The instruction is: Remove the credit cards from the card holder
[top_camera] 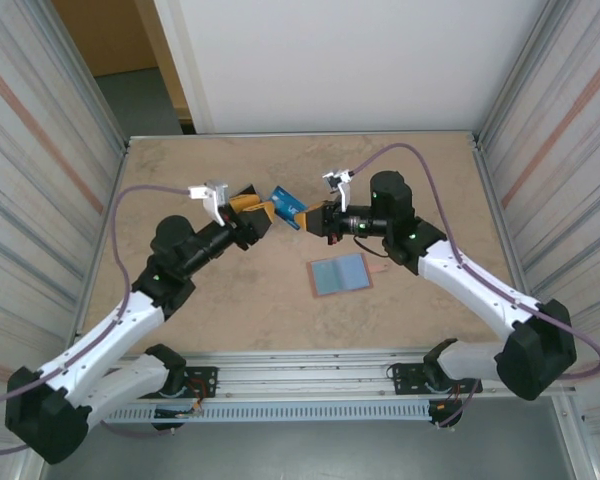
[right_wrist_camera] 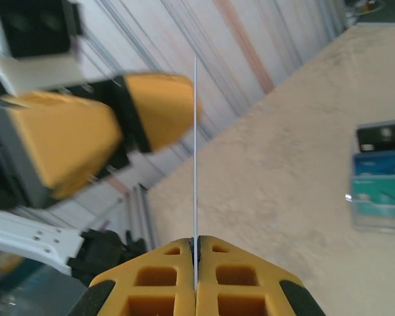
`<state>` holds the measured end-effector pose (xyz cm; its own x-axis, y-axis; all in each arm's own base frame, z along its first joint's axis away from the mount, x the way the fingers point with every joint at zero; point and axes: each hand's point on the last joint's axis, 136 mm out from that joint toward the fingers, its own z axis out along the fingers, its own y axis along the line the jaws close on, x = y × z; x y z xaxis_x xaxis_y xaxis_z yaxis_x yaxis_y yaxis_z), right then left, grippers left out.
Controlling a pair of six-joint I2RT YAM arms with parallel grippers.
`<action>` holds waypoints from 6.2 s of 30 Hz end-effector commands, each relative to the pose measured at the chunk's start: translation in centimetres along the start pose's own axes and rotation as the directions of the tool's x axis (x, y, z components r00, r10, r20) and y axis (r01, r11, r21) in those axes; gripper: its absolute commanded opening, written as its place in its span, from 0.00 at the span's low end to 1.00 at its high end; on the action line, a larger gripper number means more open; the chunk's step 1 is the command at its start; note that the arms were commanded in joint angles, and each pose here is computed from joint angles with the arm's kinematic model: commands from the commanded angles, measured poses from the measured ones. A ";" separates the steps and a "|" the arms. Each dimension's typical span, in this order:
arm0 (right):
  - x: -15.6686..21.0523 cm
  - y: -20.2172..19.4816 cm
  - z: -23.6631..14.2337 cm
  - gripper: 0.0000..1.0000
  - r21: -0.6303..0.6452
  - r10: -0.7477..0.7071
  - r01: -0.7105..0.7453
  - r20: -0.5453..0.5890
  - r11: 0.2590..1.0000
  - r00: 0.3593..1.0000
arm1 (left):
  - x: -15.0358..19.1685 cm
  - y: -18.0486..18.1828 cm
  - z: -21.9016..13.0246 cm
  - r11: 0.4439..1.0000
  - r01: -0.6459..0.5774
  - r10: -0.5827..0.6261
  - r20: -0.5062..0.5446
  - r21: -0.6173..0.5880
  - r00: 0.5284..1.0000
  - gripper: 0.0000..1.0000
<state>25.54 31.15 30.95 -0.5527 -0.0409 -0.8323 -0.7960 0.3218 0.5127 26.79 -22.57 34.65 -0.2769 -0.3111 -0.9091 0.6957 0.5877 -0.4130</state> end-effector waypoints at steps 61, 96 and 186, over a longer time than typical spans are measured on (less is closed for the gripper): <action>6.7 -0.8 -4.5 0.63 0.105 -0.311 0.385 -0.417 0.917 0.854 | 10.2 -1.4 1.9 0.765 -0.305 0.592 -0.432 0.568 0.681 0.00; 2.3 -5.7 -8.8 0.99 0.494 -0.111 0.133 -0.073 0.859 0.991 | 11.9 24.5 5.6 0.873 -0.470 0.324 -0.565 -0.131 0.759 0.00; 20.0 -13.4 -1.3 0.64 0.702 0.402 0.133 -0.541 0.699 0.739 | 5.1 17.7 -12.0 0.665 -0.126 0.065 -0.111 -0.736 0.992 0.99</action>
<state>25.07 24.70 8.71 -0.8321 -0.4189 -0.3636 -0.4845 0.8680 0.1088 30.01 -5.55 22.42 -0.2922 -0.1383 -0.9463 0.0580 0.9851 -0.1618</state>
